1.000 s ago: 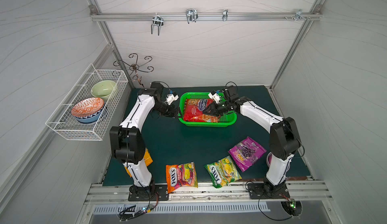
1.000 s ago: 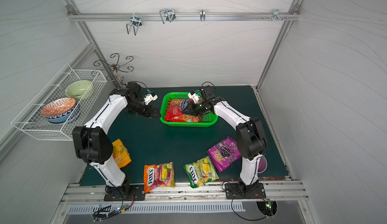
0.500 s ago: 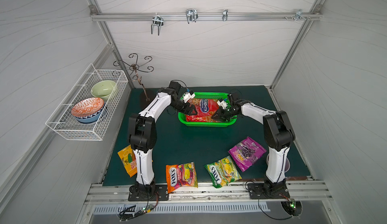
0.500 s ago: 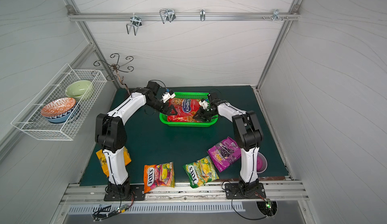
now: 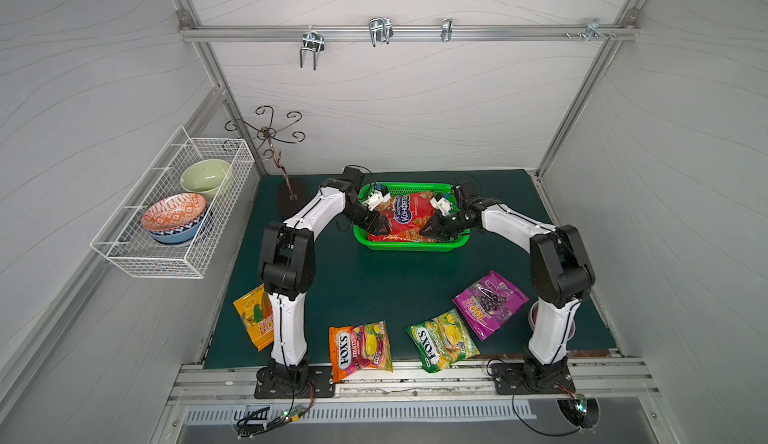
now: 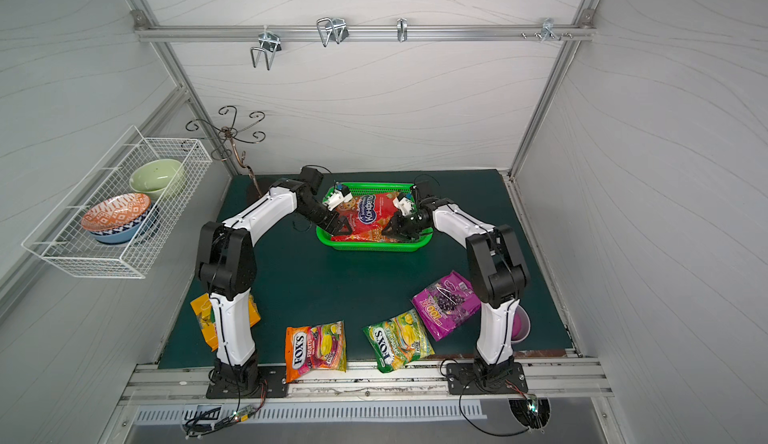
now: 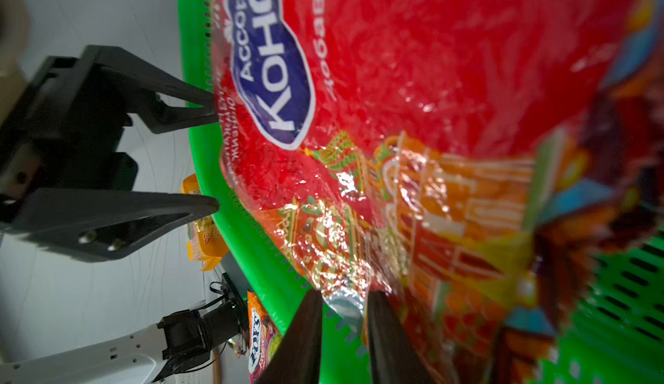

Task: Put the candies in the basket
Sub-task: Place the candy in the basket, then pick up the candy at the center of the board.

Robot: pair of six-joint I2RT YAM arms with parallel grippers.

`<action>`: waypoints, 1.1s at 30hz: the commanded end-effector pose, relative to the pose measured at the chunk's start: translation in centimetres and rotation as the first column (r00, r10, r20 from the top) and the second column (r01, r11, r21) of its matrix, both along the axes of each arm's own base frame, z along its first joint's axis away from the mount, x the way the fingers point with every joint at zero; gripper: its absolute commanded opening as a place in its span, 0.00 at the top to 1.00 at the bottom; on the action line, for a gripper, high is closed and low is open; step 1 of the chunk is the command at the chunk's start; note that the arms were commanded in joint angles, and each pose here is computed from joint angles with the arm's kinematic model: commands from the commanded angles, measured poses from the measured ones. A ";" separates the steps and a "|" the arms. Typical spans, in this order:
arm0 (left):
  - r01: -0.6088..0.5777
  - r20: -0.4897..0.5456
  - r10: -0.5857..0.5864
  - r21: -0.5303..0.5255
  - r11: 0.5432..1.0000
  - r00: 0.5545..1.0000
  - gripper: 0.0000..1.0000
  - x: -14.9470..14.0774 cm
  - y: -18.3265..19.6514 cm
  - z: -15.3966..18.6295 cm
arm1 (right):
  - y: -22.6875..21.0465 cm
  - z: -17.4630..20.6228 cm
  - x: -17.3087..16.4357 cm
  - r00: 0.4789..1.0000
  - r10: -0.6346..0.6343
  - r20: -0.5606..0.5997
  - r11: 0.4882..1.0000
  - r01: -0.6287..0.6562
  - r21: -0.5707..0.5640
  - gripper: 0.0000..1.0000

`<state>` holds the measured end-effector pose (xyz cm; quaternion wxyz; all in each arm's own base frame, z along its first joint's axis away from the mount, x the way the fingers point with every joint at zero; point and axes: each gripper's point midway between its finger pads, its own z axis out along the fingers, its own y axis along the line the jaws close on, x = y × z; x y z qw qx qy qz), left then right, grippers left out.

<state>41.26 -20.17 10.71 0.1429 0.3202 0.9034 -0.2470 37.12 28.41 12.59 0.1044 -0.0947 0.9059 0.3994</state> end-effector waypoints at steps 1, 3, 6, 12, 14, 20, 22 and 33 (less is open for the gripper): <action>-0.048 -0.034 0.048 -0.013 0.999 0.998 0.16 -0.5 0.0 2.2 | -1.9 6.2 0.0 0.983 0.002 0.184 0.998 0.011 -0.068 0.68; -0.037 -0.057 0.032 -0.106 0.994 0.998 0.15 -1.3 -1.2 6.0 | -3.1 8.5 -0.3 0.961 0.001 0.278 0.990 0.037 -0.133 0.60; -0.021 0.008 0.023 -0.209 0.978 1.000 0.14 -1.9 -2.2 11.9 | -5.8 11.2 -1.1 0.907 -0.003 0.421 0.957 0.125 -0.263 0.01; 0.035 0.091 -0.006 -0.319 0.947 0.996 0.13 -4.2 -2.9 17.8 | -14.3 12.2 -3.5 0.865 -0.310 0.395 0.854 0.436 -0.284 0.01; 0.050 0.081 -0.024 -0.338 0.940 0.996 0.13 -5.0 -3.2 17.7 | -15.6 10.9 -5.3 0.887 -0.374 0.271 0.873 0.436 -0.221 0.01; 0.057 0.052 -0.043 -0.311 0.949 0.998 0.13 -6.9 -3.6 14.8 | -19.3 5.2 -12.0 0.820 -0.570 -0.052 0.766 0.508 -0.394 0.01; 0.076 0.055 -0.062 -0.302 0.950 0.997 0.13 -7.8 -3.9 13.9 | -21.2 3.8 -13.1 0.811 -0.584 -0.036 0.725 0.501 -0.472 0.01; 0.338 0.066 -0.332 -0.134 0.932 0.941 0.13 -15.3 -8.9 8.9 | -24.8 -0.5 -12.1 0.726 -0.666 -0.174 0.731 0.587 -0.348 0.07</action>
